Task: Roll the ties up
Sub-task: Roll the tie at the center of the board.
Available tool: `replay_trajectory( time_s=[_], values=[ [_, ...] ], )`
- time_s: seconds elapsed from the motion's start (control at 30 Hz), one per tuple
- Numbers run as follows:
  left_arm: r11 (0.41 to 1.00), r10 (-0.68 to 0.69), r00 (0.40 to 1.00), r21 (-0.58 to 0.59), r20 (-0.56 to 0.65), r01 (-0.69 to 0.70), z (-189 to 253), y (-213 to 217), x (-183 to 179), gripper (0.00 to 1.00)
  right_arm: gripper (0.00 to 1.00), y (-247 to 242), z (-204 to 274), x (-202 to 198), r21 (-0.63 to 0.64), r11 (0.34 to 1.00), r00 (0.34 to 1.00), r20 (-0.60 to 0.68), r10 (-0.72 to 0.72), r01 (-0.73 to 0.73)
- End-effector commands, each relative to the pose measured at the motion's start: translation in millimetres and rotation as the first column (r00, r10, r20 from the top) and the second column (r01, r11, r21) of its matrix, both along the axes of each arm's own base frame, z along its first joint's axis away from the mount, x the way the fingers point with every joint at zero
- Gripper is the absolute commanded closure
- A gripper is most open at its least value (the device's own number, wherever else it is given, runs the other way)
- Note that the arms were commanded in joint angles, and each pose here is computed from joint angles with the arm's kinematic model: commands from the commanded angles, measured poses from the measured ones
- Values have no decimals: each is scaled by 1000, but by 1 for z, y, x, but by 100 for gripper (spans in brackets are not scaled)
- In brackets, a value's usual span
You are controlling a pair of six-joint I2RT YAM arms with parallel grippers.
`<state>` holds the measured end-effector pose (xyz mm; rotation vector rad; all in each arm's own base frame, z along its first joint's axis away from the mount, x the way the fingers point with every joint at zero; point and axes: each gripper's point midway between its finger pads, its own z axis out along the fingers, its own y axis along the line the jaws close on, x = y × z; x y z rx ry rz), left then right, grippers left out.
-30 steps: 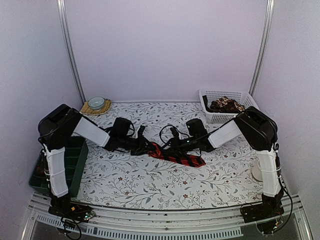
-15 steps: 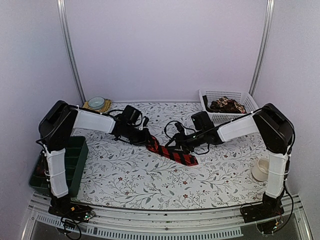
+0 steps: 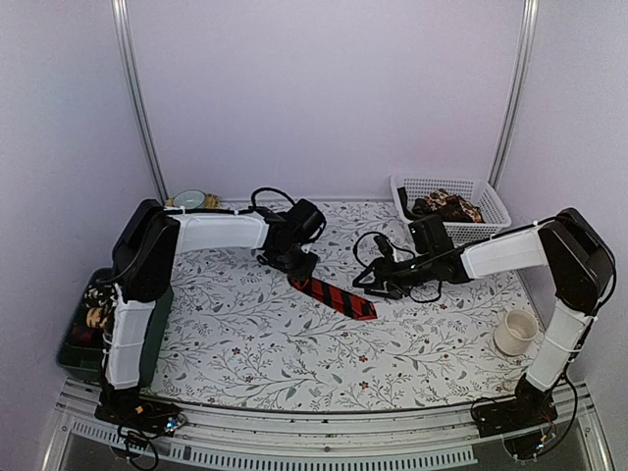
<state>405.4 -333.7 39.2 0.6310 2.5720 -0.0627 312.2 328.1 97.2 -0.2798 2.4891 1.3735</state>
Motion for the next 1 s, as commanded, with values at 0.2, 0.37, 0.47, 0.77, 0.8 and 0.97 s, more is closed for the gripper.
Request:
replay_trajectory(
  time_s=[0.2,0.37,0.47,0.77,0.8,0.97],
  values=[
    [827,-124,992,550,-26,118,-57,30,-43,94,44,-14,25,8,51,998,999,40,-36,34],
    [781,-183,983,605,-19,157,-58,17,-54,90,44,-24,27,14,58,996,997,40,-63,61],
    [773,-210,977,607,-34,187,-61,8,-61,86,44,-30,30,17,62,995,996,43,-79,77],
    [710,-306,951,652,-54,266,-67,-14,-77,82,44,-37,31,21,67,993,994,40,-97,94],
    [697,-314,948,663,-61,273,-68,-14,-78,82,44,-37,31,22,66,993,994,40,-98,96],
    [660,-350,932,682,-93,316,-73,-13,-86,79,44,-37,24,22,63,994,995,28,-96,94]
  ],
)
